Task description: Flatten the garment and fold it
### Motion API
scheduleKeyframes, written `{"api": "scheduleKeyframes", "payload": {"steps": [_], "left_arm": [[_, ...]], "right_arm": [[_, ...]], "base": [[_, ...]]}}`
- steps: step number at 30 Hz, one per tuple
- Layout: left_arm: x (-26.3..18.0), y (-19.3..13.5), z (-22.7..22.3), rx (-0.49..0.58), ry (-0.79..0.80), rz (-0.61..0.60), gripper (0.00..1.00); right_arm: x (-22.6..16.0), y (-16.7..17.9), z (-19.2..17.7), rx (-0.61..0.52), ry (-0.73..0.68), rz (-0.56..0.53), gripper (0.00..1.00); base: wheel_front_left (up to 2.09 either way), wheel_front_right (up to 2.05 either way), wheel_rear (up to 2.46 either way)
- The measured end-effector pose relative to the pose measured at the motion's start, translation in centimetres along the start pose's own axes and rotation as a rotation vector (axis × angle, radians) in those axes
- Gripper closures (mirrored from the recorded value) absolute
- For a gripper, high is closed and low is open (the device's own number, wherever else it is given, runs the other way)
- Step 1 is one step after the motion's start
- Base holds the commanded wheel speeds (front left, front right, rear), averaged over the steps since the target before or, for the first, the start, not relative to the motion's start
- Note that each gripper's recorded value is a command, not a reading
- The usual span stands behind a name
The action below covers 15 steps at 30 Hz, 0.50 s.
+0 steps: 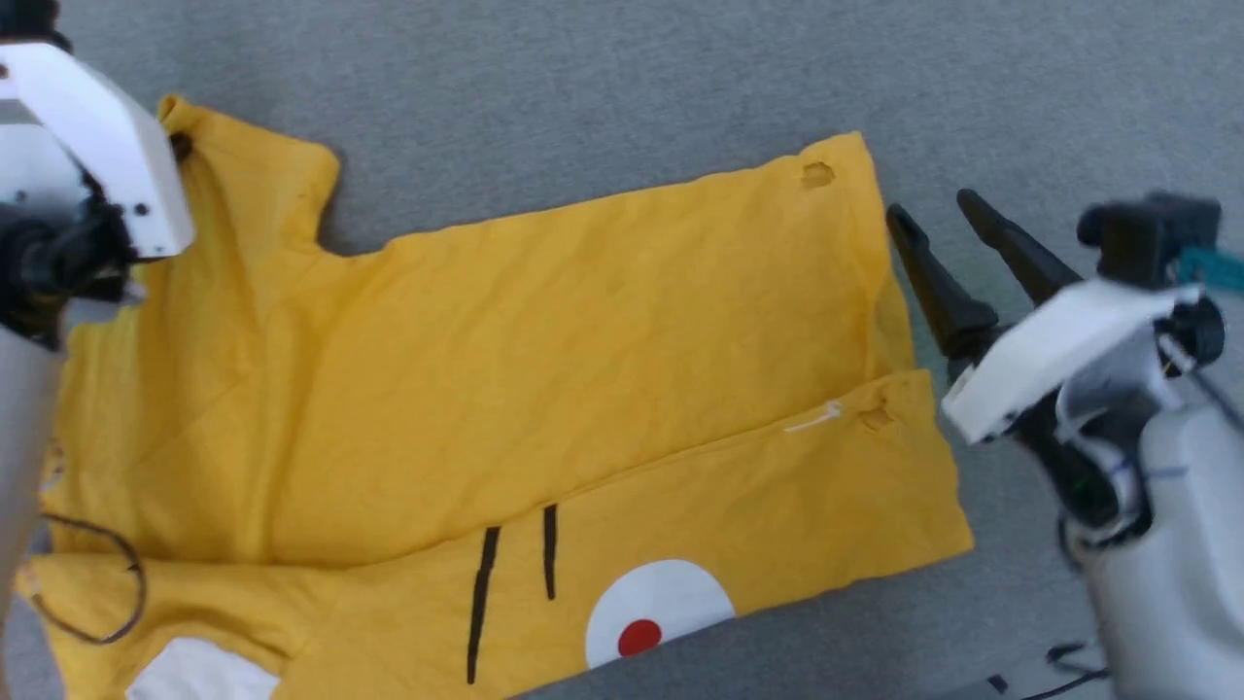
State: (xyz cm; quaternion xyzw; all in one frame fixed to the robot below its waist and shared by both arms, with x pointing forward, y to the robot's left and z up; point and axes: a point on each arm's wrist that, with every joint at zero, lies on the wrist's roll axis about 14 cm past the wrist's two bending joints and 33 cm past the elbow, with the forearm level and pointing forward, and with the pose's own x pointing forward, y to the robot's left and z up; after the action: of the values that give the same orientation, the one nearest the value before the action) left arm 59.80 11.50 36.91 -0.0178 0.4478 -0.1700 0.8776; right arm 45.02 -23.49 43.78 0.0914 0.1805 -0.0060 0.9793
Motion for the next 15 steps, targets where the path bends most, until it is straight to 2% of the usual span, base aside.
{"api": "scheduleKeyframes", "payload": {"steps": [6, 15], "left_arm": [[-1.7, -1.2, 1.5, 0.0, -0.132, -0.04, 1.0], [-4.4, -0.7, 2.5, 0.036, -0.222, -0.05, 1.0]], "right_arm": [[2.9, -0.8, -2.7, 0.011, 0.314, 0.037, 0.0], [6.5, 2.7, -4.4, -0.035, 0.566, 0.139, 0.0]], "base": [[0.0, 0.0, 0.0], [0.0, 0.0, 0.0]]}}
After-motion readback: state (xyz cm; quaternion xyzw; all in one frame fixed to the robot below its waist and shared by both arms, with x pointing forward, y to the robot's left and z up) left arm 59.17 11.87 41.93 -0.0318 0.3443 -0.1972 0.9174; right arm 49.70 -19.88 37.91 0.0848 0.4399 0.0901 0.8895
